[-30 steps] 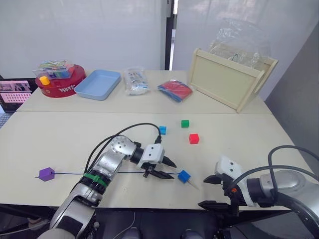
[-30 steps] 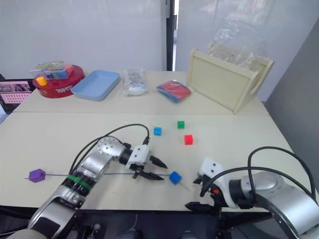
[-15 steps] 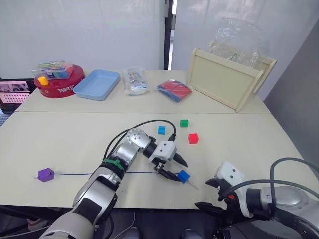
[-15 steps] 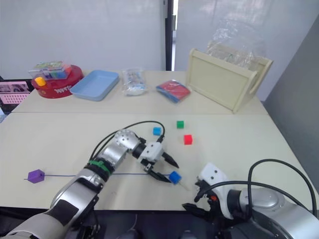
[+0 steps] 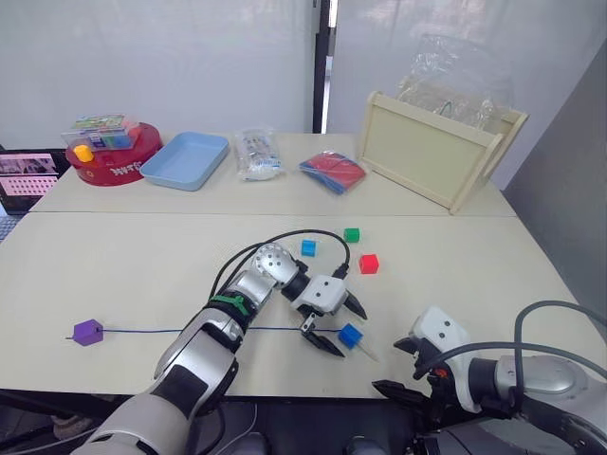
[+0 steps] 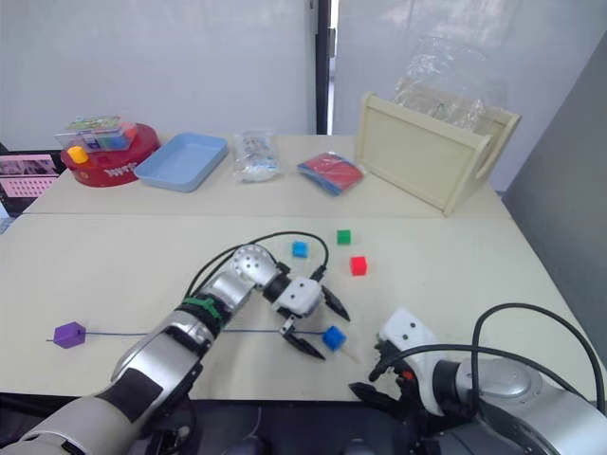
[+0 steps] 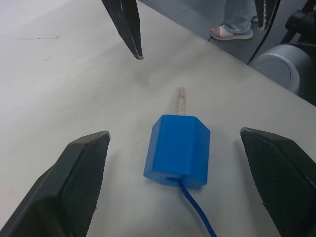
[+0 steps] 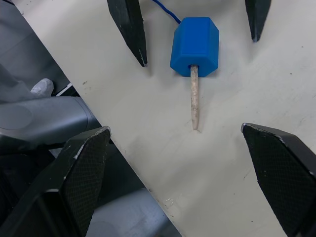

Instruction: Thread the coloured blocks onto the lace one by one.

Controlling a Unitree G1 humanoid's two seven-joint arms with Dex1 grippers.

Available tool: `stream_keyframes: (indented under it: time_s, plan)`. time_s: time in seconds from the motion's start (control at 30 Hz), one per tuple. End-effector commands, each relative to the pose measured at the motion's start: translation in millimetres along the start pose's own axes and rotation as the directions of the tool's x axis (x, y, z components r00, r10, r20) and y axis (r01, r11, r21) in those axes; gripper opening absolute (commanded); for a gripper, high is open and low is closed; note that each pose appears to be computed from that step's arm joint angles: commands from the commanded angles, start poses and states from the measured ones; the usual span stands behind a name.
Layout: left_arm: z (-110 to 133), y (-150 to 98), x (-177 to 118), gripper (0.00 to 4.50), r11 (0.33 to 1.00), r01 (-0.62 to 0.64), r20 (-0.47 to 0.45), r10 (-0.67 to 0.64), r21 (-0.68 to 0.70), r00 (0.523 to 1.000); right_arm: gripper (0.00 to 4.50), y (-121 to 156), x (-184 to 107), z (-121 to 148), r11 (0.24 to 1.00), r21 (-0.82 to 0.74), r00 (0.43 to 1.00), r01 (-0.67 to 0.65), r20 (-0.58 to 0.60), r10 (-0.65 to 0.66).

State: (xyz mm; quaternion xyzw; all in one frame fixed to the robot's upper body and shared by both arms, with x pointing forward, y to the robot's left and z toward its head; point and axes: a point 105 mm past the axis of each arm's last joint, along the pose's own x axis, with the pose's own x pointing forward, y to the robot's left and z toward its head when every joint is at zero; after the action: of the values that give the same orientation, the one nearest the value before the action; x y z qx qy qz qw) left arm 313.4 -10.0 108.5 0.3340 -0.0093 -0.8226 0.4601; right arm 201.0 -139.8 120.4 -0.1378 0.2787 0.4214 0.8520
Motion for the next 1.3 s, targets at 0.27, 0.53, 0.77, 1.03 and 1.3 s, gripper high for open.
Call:
stream_keyframes:
  time_s: [0.27, 0.53, 0.77, 1.03, 1.3]
  plan:
    - [2, 6, 4, 1.62, 1.000, -0.006, -0.006, 0.006, 0.008, 1.000, 4.50, -1, -2, 5, 0.999, -0.039, 0.999, 0.029, 0.030, -0.028]
    - [-3, 2, -3, 1.29, 1.000, -0.023, -0.018, 0.023, -0.007, 1.000, 4.50, -21, 11, 13, 0.988, -0.097, 0.993, 0.117, 0.030, -0.115]
    - [-7, 2, -6, 1.29, 0.997, -0.066, -0.031, 0.065, -0.027, 0.997, 4.50, -32, 35, 17, 0.987, -0.093, 0.990, 0.133, 0.058, -0.128]
    - [-9, 2, -7, 1.29, 0.993, -0.108, -0.023, 0.107, -0.053, 0.994, 2.62, -22, 48, 6, 0.993, -0.091, 0.997, 0.078, 0.021, -0.076]
    - [-11, -4, -14, 1.28, 0.988, -0.131, -0.027, 0.129, -0.087, 0.991, 0.01, -38, 49, 12, 0.982, -0.147, 0.993, 0.118, 0.030, -0.115]
